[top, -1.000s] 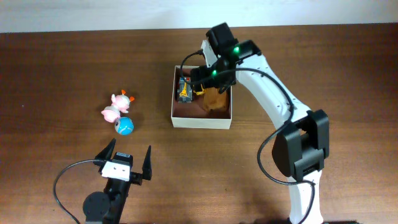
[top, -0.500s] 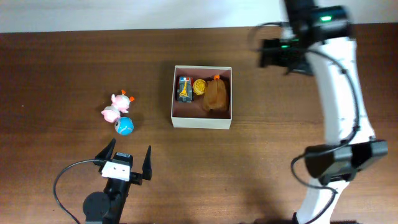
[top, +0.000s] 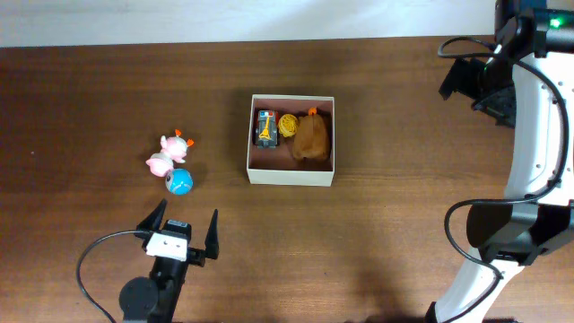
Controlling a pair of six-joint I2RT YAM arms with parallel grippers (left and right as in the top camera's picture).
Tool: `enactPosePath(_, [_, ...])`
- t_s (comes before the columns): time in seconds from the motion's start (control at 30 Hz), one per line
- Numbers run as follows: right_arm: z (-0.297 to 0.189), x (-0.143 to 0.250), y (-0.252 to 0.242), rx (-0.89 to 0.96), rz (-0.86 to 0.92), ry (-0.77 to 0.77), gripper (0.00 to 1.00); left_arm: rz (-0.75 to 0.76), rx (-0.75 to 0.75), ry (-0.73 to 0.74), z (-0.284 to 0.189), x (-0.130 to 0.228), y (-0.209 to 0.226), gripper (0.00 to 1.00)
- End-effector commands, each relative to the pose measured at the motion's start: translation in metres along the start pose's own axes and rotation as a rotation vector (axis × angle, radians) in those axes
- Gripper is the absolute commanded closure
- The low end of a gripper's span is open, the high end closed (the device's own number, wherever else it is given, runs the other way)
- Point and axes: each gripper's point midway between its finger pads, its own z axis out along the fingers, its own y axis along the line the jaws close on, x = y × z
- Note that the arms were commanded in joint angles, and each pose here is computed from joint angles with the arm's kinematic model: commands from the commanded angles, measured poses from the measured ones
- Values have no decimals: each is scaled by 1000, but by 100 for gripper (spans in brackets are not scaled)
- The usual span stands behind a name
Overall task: Pack container
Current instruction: 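Release the yellow toy and raise the right gripper away, then reach the left gripper down to the pink plush pig and grasp it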
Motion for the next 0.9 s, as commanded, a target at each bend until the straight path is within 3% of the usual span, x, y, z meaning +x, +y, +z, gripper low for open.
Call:
enactPosePath(0.0, [2, 1, 2, -11, 13, 11, 1, 23, 31, -62, -1, -15, -5, 0])
enactPosePath(0.07, [2, 1, 2, -12, 12, 11, 1, 9, 10, -45, -3, -20, -1, 0])
enactPosePath(0.23, [2, 1, 2, -12, 12, 11, 1, 23, -166, 179, -11, -33, 34, 0])
enactPosePath(0.47, [2, 1, 2, -11, 12, 12, 1, 3, -144, 474, 18, -65, 44, 0])
enactPosePath(0.67, [2, 1, 2, -12, 12, 11, 1, -59, -18, 811, 45, -34, 31, 0])
enactPosePath(0.87, [2, 1, 2, -12, 12, 11, 1, -128, 93, 966, 71, 13, 14, 0])
